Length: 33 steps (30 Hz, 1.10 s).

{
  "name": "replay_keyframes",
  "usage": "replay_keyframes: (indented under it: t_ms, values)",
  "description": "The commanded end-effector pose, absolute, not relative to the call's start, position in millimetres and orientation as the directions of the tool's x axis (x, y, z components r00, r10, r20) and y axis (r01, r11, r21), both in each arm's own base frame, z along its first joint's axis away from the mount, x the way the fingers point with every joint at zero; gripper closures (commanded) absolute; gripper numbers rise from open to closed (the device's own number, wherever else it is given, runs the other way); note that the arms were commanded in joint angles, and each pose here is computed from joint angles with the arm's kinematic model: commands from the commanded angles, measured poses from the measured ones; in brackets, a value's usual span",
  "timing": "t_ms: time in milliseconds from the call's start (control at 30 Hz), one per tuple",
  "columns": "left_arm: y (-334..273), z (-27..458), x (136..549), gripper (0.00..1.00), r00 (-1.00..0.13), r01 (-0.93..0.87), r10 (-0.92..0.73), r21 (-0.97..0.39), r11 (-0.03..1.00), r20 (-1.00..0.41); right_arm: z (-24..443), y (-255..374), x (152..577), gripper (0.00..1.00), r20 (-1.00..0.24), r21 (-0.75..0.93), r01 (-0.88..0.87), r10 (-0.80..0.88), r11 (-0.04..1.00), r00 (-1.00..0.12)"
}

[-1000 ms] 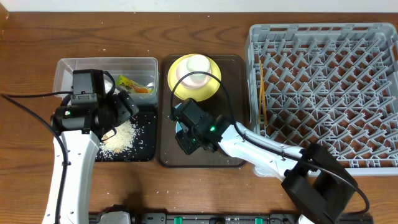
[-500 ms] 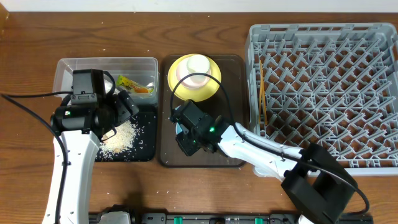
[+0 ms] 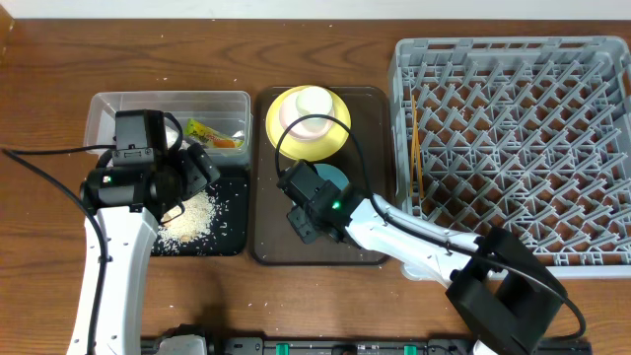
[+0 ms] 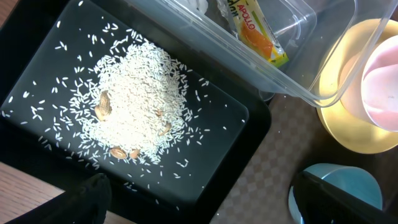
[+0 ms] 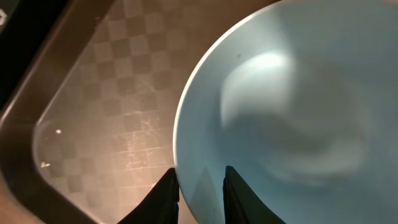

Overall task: Sort waste into correct bins and load items into the dishwasher rack
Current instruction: 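Grip the rim of the light-blue bowl with the right gripper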

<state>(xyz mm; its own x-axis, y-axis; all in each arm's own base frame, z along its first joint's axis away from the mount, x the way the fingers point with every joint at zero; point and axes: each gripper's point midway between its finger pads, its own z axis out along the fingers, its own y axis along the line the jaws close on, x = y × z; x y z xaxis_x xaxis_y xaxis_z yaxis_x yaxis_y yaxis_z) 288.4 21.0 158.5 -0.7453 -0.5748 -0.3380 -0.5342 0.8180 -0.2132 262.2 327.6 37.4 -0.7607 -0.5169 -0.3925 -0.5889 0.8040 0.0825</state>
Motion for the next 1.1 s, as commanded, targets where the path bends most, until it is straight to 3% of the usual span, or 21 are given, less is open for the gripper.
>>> replay_keyframes:
  t_ms: [0,567,1067]
  values:
    - [23,163,291,0.04,-0.741,-0.533,-0.573,-0.212,0.819,-0.350,35,325,263,0.78,-0.398,0.043,-0.578,-0.517,0.815,-0.758]
    - [23,163,291,0.04,-0.741,-0.533,-0.573,-0.212,0.819,-0.350,34,324,262,0.79,-0.394,0.013,-0.638,-0.583,0.770,-0.711]
    - [23,163,291,0.04,-0.741,-0.533,-0.573,-0.212,0.819,-0.350,37,331,267,0.79,-0.419,-0.071,-0.776,-0.724,0.627,-0.547]
